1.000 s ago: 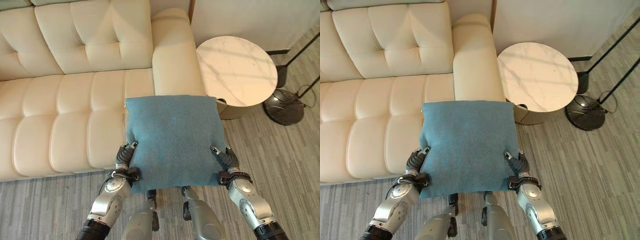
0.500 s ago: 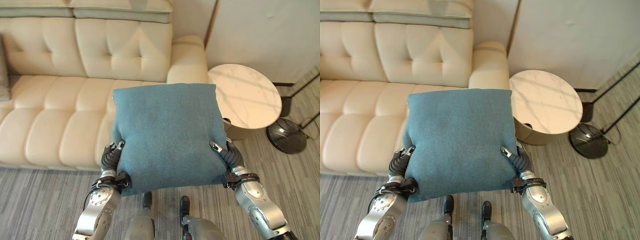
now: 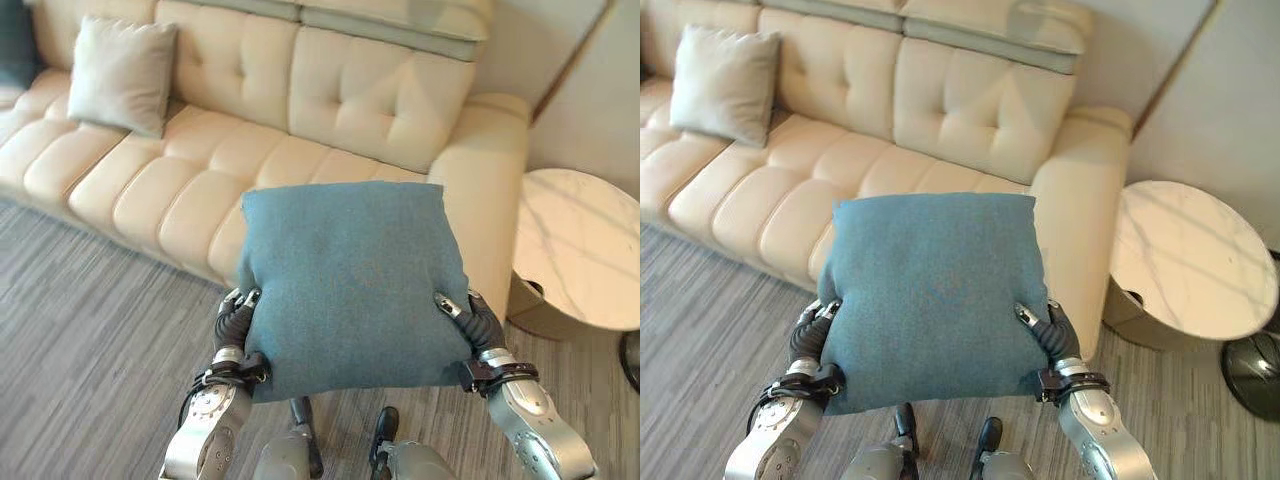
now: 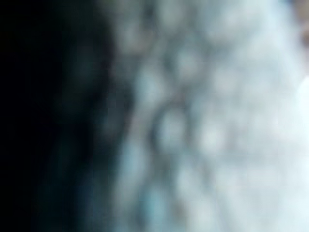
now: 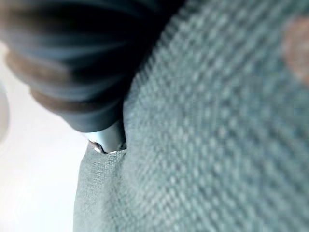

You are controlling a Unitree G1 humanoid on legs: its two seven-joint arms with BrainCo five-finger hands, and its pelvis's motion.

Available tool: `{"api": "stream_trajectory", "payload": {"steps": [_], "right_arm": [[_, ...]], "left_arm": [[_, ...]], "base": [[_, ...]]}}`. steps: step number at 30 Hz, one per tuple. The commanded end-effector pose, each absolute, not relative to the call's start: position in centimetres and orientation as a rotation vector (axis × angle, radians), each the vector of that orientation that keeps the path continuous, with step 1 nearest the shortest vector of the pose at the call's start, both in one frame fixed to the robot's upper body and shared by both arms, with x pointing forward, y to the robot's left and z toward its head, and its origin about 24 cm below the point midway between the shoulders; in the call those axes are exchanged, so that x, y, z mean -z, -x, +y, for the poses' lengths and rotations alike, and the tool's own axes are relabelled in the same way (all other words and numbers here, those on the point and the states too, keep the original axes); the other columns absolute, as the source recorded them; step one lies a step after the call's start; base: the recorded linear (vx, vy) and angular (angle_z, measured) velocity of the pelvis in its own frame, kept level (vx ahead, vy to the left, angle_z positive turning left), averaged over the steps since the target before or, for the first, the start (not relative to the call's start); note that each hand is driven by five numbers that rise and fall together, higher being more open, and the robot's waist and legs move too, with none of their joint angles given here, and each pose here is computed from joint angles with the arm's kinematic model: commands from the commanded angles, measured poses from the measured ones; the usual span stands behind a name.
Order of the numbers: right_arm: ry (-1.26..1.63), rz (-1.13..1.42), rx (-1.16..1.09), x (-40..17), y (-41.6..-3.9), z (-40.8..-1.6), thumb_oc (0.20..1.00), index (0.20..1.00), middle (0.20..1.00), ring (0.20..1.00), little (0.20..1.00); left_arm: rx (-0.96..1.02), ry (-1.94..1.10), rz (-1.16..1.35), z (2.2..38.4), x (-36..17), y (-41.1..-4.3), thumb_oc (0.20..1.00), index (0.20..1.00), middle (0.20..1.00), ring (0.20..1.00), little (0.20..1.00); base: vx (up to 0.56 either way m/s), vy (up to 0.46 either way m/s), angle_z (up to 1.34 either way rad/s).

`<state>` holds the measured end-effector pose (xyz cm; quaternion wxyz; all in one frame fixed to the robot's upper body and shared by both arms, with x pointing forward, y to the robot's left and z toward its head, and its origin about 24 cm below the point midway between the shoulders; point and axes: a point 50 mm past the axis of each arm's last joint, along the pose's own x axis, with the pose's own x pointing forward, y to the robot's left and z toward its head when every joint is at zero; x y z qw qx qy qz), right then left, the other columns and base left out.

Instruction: Pick up all the scattered cushions and arrange them neatly on the sofa.

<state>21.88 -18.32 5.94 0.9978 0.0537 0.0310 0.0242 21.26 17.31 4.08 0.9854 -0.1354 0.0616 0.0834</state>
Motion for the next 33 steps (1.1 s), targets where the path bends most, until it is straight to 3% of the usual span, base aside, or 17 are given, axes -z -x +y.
{"api": "stream_trajectory", "payload": {"steps": [1, 15, 33], "right_arm": [[-0.219, -0.237, -0.214, -11.1, -22.6, -14.9, 0.2, 0.2, 0.2, 0.2, 0.2], [-0.233, -0.233, -0.21, -10.9, -23.4, -13.3, 0.2, 0.2, 0.2, 0.2, 0.2], [-0.262, -0.191, -0.191, -10.0, -23.2, -14.6, 0.2, 0.2, 0.2, 0.2, 0.2]], "left_arm": [[-0.032, 0.286, -0.137, 16.2, -8.9, -21.9, 0.2, 0.2, 0.2, 0.2, 0.2], [-0.027, 0.19, -0.198, 16.1, -10.2, -22.9, 0.2, 0.2, 0.2, 0.2, 0.2], [-0.033, 0.268, -0.168, 15.6, -9.4, -22.8, 0.2, 0.2, 0.2, 0.2, 0.2]], "base": [[0.09, 0.252, 0.42], [0.1, 0.259, 0.25], [0.25, -0.1, 0.03]]}}
